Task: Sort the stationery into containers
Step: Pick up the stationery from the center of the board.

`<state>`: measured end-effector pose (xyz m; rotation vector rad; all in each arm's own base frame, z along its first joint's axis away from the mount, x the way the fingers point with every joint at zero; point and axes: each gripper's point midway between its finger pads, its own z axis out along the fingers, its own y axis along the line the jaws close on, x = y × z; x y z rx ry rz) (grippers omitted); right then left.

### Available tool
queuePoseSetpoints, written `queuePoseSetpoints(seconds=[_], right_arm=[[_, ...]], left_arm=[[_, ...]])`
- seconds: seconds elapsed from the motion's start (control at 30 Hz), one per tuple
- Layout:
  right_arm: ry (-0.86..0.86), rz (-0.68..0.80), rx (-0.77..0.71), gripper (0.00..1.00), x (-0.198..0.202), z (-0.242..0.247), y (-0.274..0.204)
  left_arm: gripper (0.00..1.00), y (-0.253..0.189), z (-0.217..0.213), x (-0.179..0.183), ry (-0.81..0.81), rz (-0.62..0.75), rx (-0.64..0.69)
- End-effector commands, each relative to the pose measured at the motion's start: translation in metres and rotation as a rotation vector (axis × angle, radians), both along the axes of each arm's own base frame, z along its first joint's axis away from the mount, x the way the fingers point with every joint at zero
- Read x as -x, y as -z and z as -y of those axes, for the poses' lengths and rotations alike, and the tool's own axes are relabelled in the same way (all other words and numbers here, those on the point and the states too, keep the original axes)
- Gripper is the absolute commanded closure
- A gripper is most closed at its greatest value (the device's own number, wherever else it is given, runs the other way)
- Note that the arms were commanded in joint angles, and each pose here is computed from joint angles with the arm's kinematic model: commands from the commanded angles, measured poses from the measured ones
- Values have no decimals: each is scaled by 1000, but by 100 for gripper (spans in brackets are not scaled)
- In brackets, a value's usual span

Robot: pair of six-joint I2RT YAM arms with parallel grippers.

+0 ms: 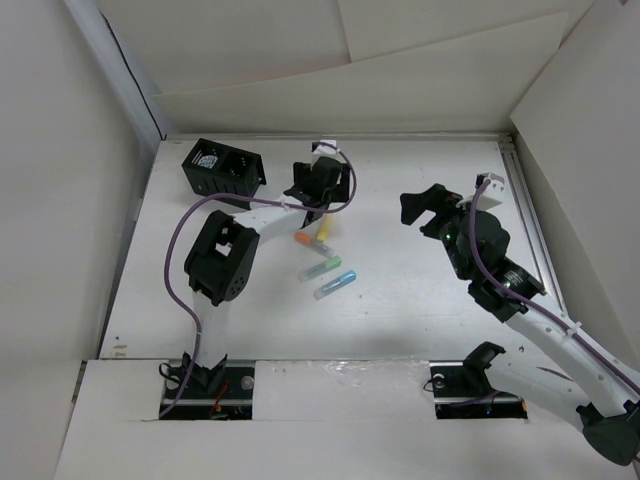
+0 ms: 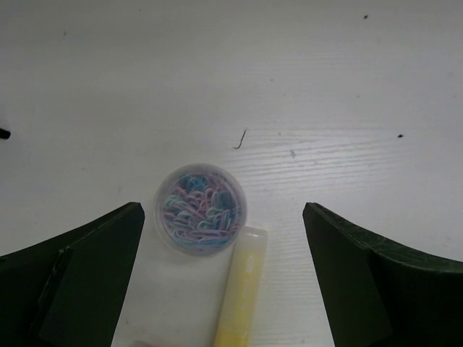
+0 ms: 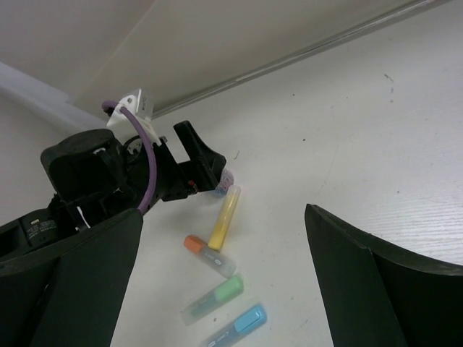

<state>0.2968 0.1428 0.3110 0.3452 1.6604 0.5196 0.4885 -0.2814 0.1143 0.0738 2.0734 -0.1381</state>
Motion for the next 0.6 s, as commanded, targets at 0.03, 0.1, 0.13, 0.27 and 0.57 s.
queuePoseSetpoints(seconds=[0.03, 0.1, 0.13, 0.27, 0.57], right_arm=[[3, 58, -33, 0, -1, 1, -19], [2, 58, -33, 0, -1, 1, -19], [2, 51, -27, 0, -3, 0, -16], [2, 51, -27, 0, -3, 0, -16], [-7, 50, -28, 0, -3, -2, -16]], left_arm=[[8, -23, -13, 0, -90, 69, 45], [8, -13, -25, -4, -104, 45, 34], [8, -18, -23, -6, -108, 52, 49], [11, 6, -24, -8, -97, 8, 33], [23, 26, -18, -19, -73, -20, 14]])
